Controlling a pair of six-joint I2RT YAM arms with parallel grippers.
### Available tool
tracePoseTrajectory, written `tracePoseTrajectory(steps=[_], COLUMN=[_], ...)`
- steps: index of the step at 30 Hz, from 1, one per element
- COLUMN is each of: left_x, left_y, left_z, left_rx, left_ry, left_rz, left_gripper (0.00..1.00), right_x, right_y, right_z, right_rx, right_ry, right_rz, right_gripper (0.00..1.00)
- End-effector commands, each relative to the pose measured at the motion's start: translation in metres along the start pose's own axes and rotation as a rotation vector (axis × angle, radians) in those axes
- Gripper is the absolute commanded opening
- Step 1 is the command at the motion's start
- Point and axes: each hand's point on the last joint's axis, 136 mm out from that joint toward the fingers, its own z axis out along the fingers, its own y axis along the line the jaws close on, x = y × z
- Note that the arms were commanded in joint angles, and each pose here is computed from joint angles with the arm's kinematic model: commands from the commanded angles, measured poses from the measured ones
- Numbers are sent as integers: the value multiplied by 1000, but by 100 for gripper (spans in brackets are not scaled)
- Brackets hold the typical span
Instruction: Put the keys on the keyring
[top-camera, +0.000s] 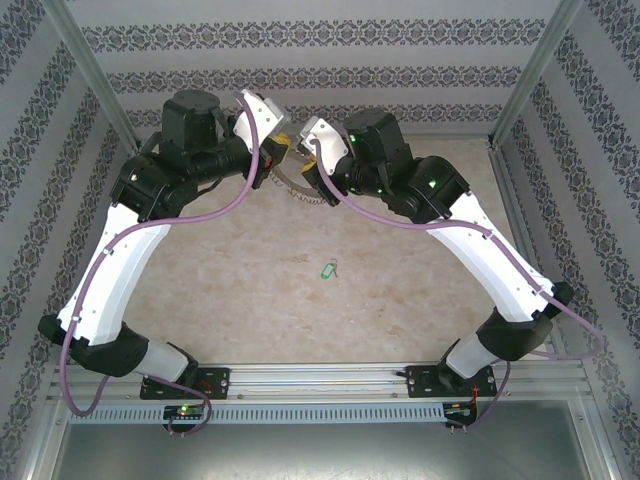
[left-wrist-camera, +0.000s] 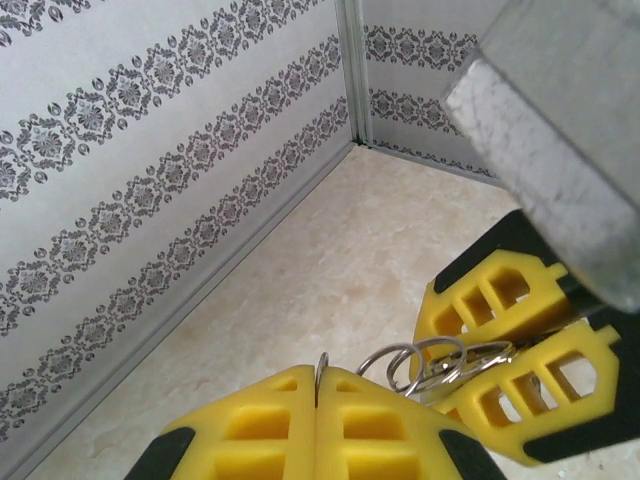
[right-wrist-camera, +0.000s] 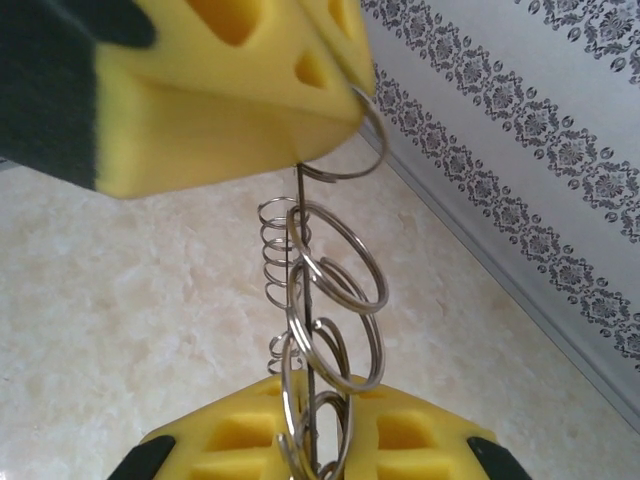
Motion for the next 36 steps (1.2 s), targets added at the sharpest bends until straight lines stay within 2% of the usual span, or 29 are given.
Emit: tracePoseTrajectory(steps=[1,11,17,22,29,36], left_x=[9,-16,-18,-20,-33,-45], left_y=[15,8,6,8,7,5], left_z=[12,12,10,4,-16,-30], left_rx=[-70,-32,-21,4,86,181], left_ry=[45,-122,-164,-231,-417,-531], left_rz=[-13,-134,-121,-134,-155,-191], left_gripper=[0,0,0,0,0,0], right_x=[-44,-54,-62,-66,-77,-85], right_y=[25,34,42,55,41,15], right_z=[-26,-29,-42,-53,-76,-103], right_rx=[-77,-109,-142,-234,-274,-247], right_ry=[-161,-216,-293,-340,-408,-497], right_rz=[-65,-50,-38,-8,119,194], right_gripper=[0,0,28,43,45,47])
